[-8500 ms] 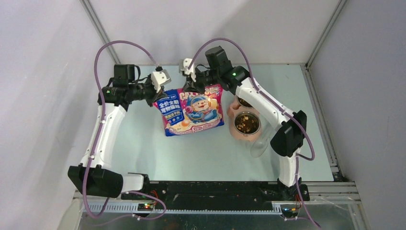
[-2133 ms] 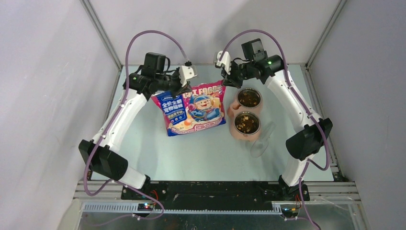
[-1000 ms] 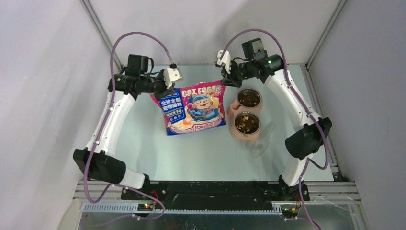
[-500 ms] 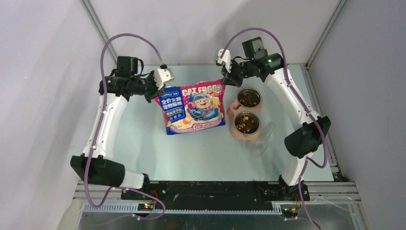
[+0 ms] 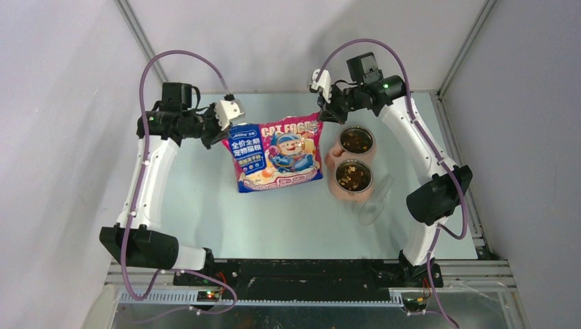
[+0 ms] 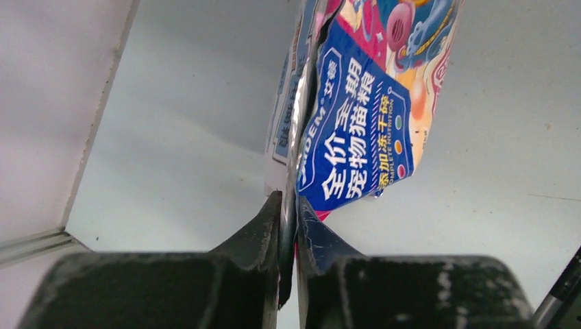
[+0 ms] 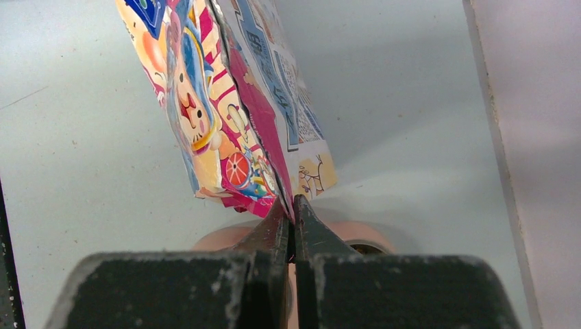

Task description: Serve the pet food

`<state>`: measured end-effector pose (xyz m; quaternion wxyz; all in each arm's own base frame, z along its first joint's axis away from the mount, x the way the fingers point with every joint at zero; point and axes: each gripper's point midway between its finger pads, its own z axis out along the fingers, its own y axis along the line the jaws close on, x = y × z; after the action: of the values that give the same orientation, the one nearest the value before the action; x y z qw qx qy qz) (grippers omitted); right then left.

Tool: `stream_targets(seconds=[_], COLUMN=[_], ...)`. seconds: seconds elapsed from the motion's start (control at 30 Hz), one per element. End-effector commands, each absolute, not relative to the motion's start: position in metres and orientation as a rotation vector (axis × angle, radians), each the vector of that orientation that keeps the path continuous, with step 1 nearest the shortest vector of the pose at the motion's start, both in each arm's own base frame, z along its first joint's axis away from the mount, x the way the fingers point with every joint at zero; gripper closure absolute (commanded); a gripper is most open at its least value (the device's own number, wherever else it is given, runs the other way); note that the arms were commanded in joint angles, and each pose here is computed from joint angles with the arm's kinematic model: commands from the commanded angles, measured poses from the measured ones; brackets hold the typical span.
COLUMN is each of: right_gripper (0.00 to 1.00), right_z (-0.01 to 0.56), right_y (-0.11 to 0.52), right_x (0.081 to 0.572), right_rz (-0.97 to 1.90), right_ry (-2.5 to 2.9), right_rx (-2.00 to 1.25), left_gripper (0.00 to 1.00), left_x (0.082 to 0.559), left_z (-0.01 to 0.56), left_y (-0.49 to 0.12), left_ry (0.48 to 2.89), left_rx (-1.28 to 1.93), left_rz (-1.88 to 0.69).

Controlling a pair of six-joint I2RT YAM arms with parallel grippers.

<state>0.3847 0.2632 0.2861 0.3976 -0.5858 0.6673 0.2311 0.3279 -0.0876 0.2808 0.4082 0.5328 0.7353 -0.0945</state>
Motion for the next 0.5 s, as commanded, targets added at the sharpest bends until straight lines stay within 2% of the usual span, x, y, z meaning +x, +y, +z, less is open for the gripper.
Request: stream_targets(seconds=[0.0, 0.03, 0.1, 0.3, 0.47], right_gripper=[1.00, 1.00, 1.00, 1.00, 1.00], right_z=[0.310, 0.311, 0.311, 0.310, 0.313], right_y=[0.247, 0.247, 0.247, 0.246, 0.244], right_x=[0.407, 0.406, 0.406, 0.411, 0.435], right_rz=[0.466, 0.467, 0.466, 0.452, 0.401], right_ry=[1.669, 1.668, 1.667, 1.674, 1.682], right_rx=[-1.414, -1.415, -1.414, -1.397, -1.327], left_gripper=[0.86, 0.96, 0.99, 1.00, 1.00], left_x=[0.322, 0.322, 0.321, 0.331, 0.362], left_z=[0.289, 0.289, 0.291, 0.295, 0.308], left_y=[-0.071, -0.070, -0.071, -0.067, -0.058], left_ry=[1.869, 1.870, 1.859, 1.862, 1.829], left_rx=[1.316, 1.313, 1.311, 1.242, 1.146], left_rz=[-0.148, -0.147, -0.156, -0.139, -0.050])
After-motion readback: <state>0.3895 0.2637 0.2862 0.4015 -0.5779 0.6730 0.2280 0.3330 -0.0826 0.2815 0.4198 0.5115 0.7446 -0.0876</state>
